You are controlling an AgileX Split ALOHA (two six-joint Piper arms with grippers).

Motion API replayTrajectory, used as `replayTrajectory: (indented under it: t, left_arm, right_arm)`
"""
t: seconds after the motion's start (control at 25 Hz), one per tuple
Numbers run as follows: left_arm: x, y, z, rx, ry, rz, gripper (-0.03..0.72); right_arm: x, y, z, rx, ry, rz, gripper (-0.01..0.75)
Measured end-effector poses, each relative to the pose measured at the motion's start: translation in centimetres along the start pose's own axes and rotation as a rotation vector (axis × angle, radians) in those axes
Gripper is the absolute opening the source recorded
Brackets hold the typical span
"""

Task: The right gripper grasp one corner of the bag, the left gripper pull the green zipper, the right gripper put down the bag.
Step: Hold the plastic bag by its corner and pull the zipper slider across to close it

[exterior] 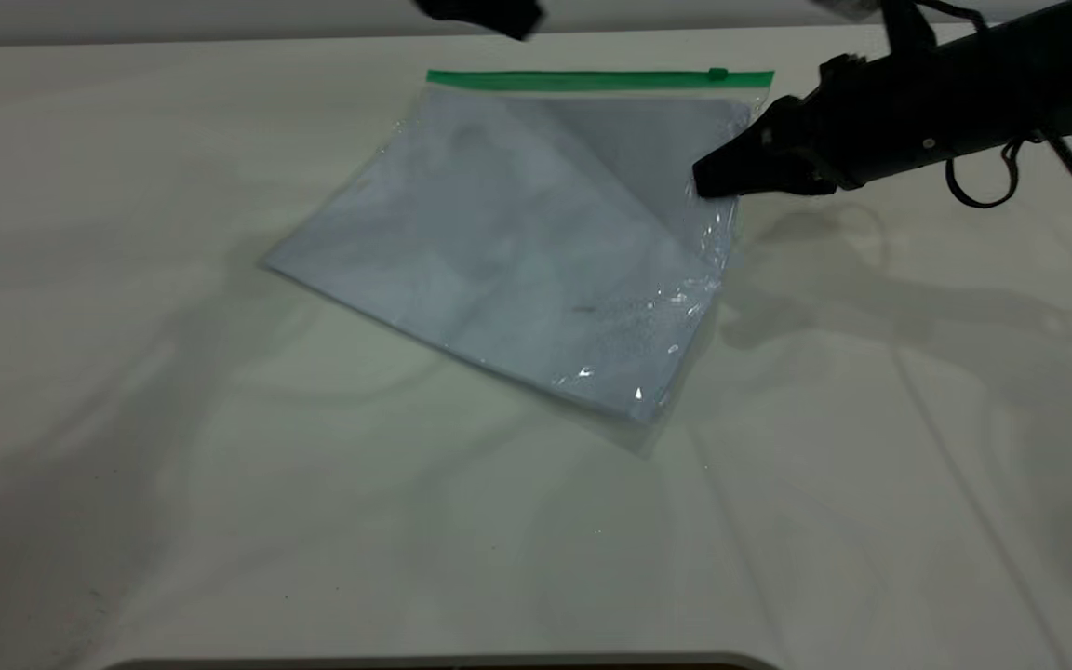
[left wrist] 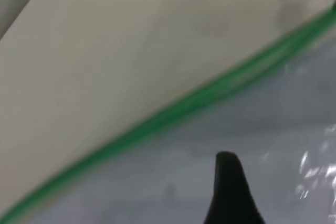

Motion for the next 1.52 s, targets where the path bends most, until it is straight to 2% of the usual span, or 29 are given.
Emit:
replayTrajectory:
  t: [0.24,0.48,0.76,0.96,1.2,1.52]
  left_arm:
    - [-1.7,-2.8,1.0,-0.014,-0.123,-0.128,0.555]
    - [-2.7,-4.3,0.2,-0.011,-0.333,-0.17,0.555]
    - [-5.2,-6.0,0.1,-0.017,-0.475,-0.252,0.555]
    - [-5.9,-6.4,0.4,-0.044,-0.56,-0.265,0.552]
    - [-6.3,-7.1,0.7,-0.092,-0.583,-0.265,0.511]
    - [-6.4,-7.8,-0.1,-0.086,-0.571,-0.274,0.442]
  right_arm:
    - [-0.3,-0.6,-0.7,0.059,0.132,-0.066,0.036]
    - [-1.2,-0.5,-1.4,0.122,0.172,-0.127,0.035]
    - [-1.0,-0.4,-1.5,0.134,0.2,-0.116,0.035]
    - [-0.1,-0.9,-1.6,0.148,0.227,-0.095,0.035]
    - [0.9,-1.4,-1.8,0.168,0.263,-0.063,0.035]
    - [1.3,-1.5,-1.8,0.166,0.271,-0.039,0.035]
Point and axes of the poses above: a point on each arm's last joint axis where the gripper is mounted, y pointing back along that axis away from the gripper, x along the wrist's bending axis when the last joint is at zero, z = x × y, the point moved 5 cm from there along -y, pointing out along that axis toward the gripper, and after that the axes turned 2 degrees about -y, right-handed, at the moved point
